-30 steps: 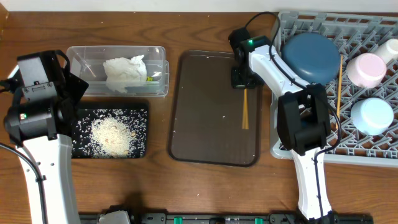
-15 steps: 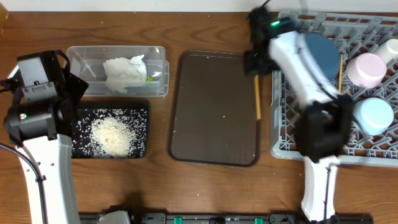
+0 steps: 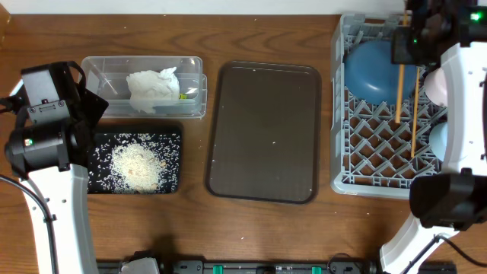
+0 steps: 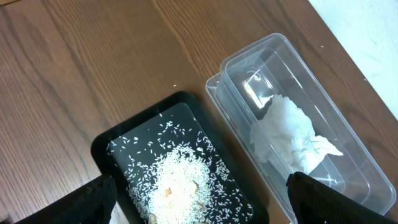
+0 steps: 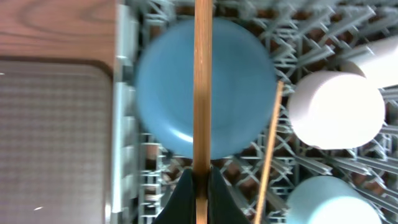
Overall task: Sort waste into correct bins and load items into the dishwasher rack
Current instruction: 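Insert the second chopstick upright into the rack next to the first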
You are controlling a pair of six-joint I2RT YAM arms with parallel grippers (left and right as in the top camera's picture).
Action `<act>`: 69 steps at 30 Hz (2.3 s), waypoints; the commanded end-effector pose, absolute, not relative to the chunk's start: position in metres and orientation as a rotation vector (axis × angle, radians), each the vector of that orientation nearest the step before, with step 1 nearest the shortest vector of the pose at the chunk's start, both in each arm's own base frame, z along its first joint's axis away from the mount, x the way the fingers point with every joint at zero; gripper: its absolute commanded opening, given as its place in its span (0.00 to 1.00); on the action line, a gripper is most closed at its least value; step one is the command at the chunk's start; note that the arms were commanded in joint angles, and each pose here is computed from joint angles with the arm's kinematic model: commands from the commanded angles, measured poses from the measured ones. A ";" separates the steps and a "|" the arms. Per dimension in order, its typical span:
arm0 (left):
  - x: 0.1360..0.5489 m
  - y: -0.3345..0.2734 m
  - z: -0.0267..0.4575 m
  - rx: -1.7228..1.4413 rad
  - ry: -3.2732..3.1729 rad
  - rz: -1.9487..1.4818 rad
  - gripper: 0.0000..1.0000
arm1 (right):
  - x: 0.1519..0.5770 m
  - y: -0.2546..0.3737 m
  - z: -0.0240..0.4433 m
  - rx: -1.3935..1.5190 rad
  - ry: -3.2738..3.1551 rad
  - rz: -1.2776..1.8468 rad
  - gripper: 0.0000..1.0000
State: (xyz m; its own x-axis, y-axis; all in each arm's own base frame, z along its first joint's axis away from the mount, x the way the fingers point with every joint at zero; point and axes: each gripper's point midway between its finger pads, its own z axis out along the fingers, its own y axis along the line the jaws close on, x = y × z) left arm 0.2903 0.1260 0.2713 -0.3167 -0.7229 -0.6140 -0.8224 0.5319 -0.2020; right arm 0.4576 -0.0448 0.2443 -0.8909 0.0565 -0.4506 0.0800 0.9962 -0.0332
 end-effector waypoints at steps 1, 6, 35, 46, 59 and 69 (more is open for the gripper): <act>0.288 0.131 0.270 -1.272 2.095 0.218 0.90 | 0.460 -0.071 0.221 0.109 2.729 -0.109 0.01; 0.288 0.131 0.270 -1.273 2.095 0.218 0.90 | 0.464 -0.095 0.184 0.170 2.806 -0.122 0.01; 0.288 0.131 0.270 -1.272 2.095 0.218 0.90 | 0.452 -0.119 0.153 0.365 2.889 -0.104 0.40; 0.288 0.131 0.270 -1.273 2.095 0.218 0.90 | 0.411 -0.057 0.175 0.476 2.996 0.180 0.30; 0.288 0.131 0.270 -1.273 2.095 0.218 0.90 | 0.368 0.020 0.232 0.288 2.997 0.137 0.24; 0.288 0.131 0.270 -1.273 2.095 0.218 0.91 | 0.314 0.059 0.256 0.136 2.962 -0.094 0.27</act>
State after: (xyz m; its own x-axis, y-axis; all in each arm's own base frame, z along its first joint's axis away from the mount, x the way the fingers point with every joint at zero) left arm 0.2903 0.1260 0.2713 -0.3167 -0.7229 -0.6140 -0.8224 0.5319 -0.2020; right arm 0.3278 0.0602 0.2608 -0.9819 0.0685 -0.1769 0.0614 0.9971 0.0452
